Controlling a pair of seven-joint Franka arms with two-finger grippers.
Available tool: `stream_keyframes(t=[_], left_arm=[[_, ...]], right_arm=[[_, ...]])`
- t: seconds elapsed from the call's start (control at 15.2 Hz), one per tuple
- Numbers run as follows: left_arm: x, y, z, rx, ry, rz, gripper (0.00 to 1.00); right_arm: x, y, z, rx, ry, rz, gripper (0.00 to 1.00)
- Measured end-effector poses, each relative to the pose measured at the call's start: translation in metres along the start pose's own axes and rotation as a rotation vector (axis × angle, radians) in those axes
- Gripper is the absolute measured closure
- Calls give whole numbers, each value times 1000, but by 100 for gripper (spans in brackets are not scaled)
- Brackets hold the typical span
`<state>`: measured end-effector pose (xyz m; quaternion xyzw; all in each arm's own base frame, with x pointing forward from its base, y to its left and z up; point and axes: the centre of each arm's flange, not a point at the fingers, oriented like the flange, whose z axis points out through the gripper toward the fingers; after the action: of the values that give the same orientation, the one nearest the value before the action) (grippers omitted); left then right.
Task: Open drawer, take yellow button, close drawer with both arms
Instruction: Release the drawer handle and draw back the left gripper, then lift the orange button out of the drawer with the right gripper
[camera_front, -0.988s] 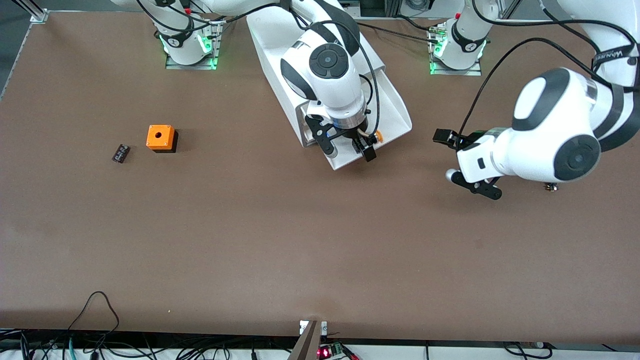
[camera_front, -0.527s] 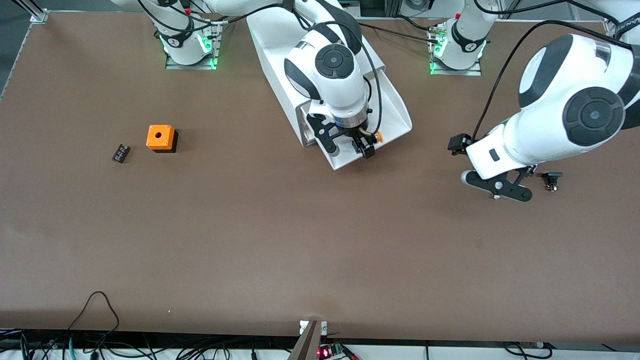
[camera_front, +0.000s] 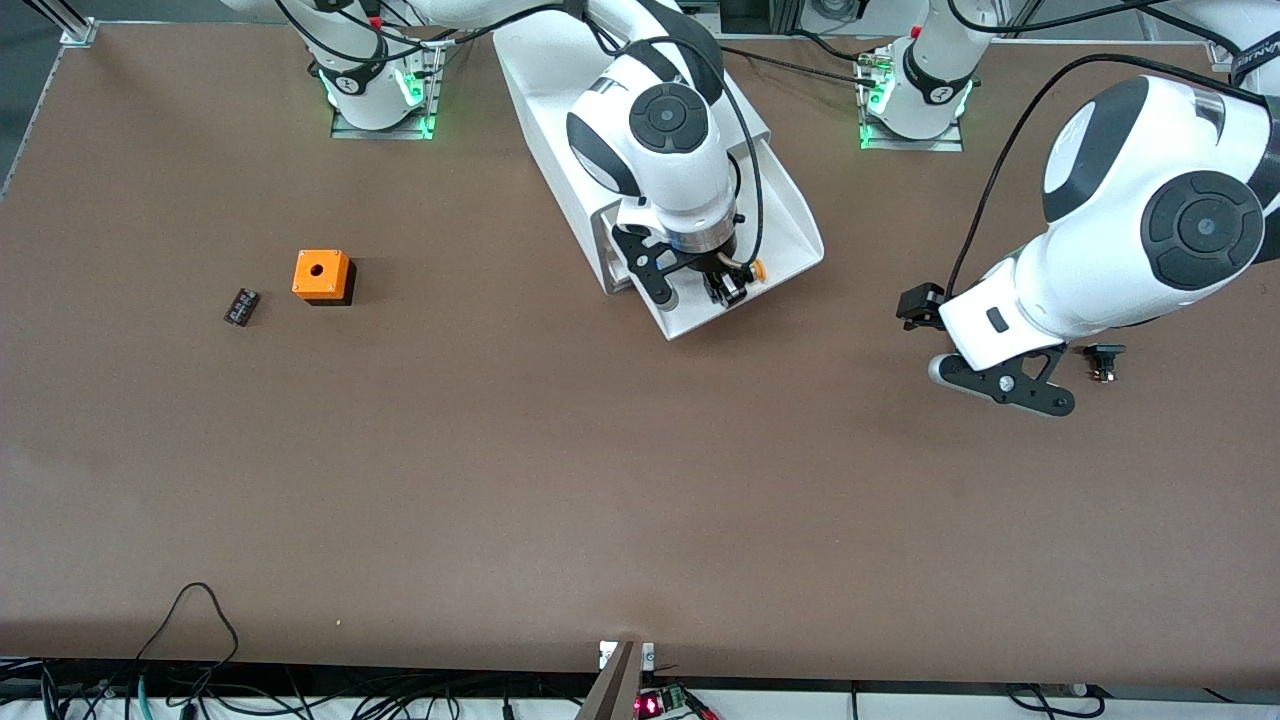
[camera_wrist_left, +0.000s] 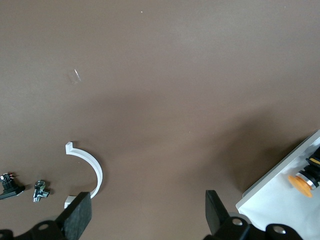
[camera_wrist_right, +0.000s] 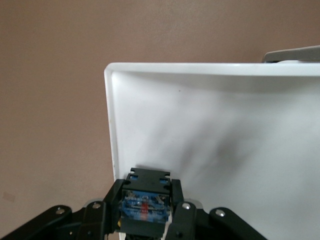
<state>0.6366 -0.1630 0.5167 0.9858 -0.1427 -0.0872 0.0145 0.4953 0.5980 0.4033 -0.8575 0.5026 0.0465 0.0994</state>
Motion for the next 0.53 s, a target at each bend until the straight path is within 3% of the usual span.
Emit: stream_keyframes(t=[0.26, 0.53], left_arm=[[0, 0, -1, 0, 3, -5, 0], [0, 0, -1, 0, 4, -55, 0]], right_arm=[[20, -12, -48, 32, 2, -51, 58], [82, -25, -84, 25, 24, -172, 58]])
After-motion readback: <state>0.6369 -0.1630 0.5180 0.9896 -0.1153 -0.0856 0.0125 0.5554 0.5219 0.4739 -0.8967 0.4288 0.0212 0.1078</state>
